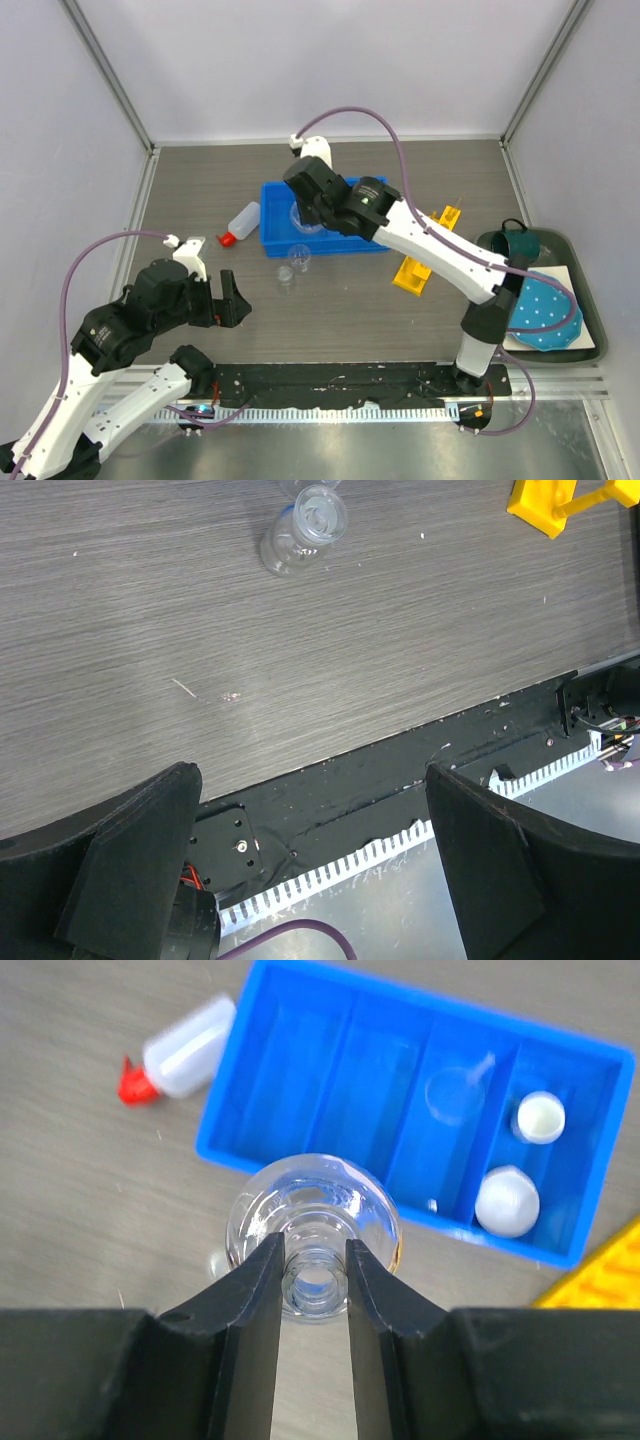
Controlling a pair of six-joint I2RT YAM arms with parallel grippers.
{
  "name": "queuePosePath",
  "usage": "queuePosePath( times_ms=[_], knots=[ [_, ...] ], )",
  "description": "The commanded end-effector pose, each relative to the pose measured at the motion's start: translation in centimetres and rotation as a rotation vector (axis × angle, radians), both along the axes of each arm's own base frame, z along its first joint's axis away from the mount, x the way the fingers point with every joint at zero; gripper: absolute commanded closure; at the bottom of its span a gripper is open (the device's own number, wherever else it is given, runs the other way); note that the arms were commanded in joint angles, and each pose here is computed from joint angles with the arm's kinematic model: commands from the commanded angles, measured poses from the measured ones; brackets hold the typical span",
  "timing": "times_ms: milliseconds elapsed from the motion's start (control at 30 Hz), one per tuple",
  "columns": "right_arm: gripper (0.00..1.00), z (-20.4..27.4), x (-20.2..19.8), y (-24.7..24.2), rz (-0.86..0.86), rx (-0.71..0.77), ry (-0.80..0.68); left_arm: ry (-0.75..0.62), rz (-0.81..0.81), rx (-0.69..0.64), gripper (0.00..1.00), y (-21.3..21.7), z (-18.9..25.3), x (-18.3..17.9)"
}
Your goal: Organize the chemistry lab equipment
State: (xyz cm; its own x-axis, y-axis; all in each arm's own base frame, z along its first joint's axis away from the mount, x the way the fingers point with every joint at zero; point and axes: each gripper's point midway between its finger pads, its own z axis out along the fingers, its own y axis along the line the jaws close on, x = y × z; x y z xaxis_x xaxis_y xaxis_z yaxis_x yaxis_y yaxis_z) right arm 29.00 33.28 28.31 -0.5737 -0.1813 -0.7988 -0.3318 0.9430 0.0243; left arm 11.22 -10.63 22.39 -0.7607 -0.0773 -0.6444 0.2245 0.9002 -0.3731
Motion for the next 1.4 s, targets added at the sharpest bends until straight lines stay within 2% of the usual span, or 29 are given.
queuePosePath(
  times_ms=[0, 33, 167, 433, 800, 1367],
  knots=[
    [0.99, 1.9, 3.8, 1.8, -0.029, -0.021, -0.078, -0.03, -0.008, -0.025, 0.0, -0.4, 1.1, 0.3],
    [0.99, 3.2, 5.0, 1.9, -0.044, 0.008, -0.098, -0.032, -0.009, -0.025, 0.0, -0.3, 1.2, 0.3],
    [0.99, 3.0, 8.2, 2.7, -0.067, 0.018, -0.102, -0.027, -0.005, -0.014, 0.0, -0.2, 1.0, 0.3],
    [0.99, -0.6, 13.6, 2.1, -0.111, 0.056, -0.029, -0.018, -0.009, 0.001, 0.0, -0.1, 0.7, 0.3],
    [0.99, -7.6, 15.1, 2.4, -0.095, 0.017, 0.083, -0.006, -0.015, 0.012, 0.0, -0.4, 0.1, 0.6],
    [0.99, -13.0, 18.3, 2.9, -0.134, 0.023, 0.109, 0.008, -0.01, 0.02, 0.0, -0.4, -0.2, 0.7]
  ],
)
